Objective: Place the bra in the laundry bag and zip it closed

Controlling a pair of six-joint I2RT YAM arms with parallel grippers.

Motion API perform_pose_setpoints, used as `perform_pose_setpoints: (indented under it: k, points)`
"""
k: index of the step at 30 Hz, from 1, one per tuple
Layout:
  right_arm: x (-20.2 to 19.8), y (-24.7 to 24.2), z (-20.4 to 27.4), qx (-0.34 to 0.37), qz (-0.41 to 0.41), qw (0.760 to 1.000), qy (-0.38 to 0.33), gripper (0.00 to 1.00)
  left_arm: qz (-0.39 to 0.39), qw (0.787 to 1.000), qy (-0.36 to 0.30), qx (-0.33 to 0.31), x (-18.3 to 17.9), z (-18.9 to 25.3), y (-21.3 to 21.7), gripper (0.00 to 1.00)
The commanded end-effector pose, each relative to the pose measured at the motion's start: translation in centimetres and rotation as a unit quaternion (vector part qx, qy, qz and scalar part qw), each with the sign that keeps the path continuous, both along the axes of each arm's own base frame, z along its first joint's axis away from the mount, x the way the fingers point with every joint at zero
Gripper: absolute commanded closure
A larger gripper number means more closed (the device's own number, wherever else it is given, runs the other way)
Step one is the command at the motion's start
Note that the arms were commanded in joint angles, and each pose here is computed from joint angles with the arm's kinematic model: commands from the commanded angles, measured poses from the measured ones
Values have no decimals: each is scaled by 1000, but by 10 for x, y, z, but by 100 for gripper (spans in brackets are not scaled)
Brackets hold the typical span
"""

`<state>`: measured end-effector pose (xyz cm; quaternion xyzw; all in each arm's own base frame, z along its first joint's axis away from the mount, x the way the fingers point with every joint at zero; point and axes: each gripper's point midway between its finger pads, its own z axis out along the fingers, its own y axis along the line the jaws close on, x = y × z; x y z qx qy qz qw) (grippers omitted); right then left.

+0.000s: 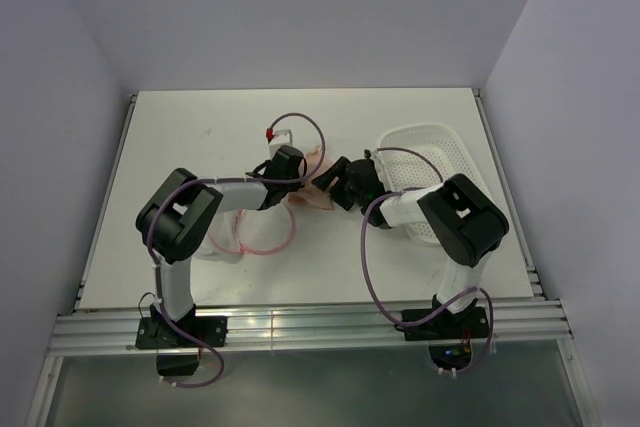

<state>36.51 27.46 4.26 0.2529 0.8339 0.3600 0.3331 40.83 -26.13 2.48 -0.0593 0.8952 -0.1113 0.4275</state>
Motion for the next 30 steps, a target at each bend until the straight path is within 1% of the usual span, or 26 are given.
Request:
perform_pose_setpoints:
  k: [1, 3, 7, 12, 14, 20, 23, 25, 28, 29, 30]
  points:
    - [16, 5, 18, 10, 0, 999, -47, 26, -30, 999, 43, 11, -16, -24, -7, 100]
    - [16, 7, 23, 19, 4, 998, -56, 29, -32, 998, 45, 11, -16, -25, -8, 100]
    - [17, 10, 38, 39, 9, 996, -84, 30, -36, 998, 51, 9, -17, -28, -10, 100]
    - [27, 16, 41, 31, 13, 996, -87, 28, -46, 998, 53, 9, -20, -29, -13, 100]
    - [29, 25, 43, 37, 29, 995, -83, 28, -49, 998, 50, 8, -20, -27, -14, 100]
    - [39, 29, 39, 27, 28, 996, -75, 28, -59, 997, 50, 2, -23, -23, -18, 100]
    - [42, 30, 40, 24, 26, 996, -78, 29, -62, 997, 49, -2, -24, -21, -20, 100]
    - [45, 29, 41, 18, 23, 996, -79, 32, -64, 997, 48, -4, -24, -19, -21, 100]
    - [45, 29, 42, 16, 22, 996, -79, 51, -63, 997, 47, -6, -25, -16, -20, 100]
    - [46, 28, 42, 14, 22, 997, -78, 62, -63, 997, 47, -6, -25, -15, -20, 100]
    - [45, 28, 40, 13, 22, 997, -76, 67, -62, 997, 45, -8, -25, -12, -20, 100]
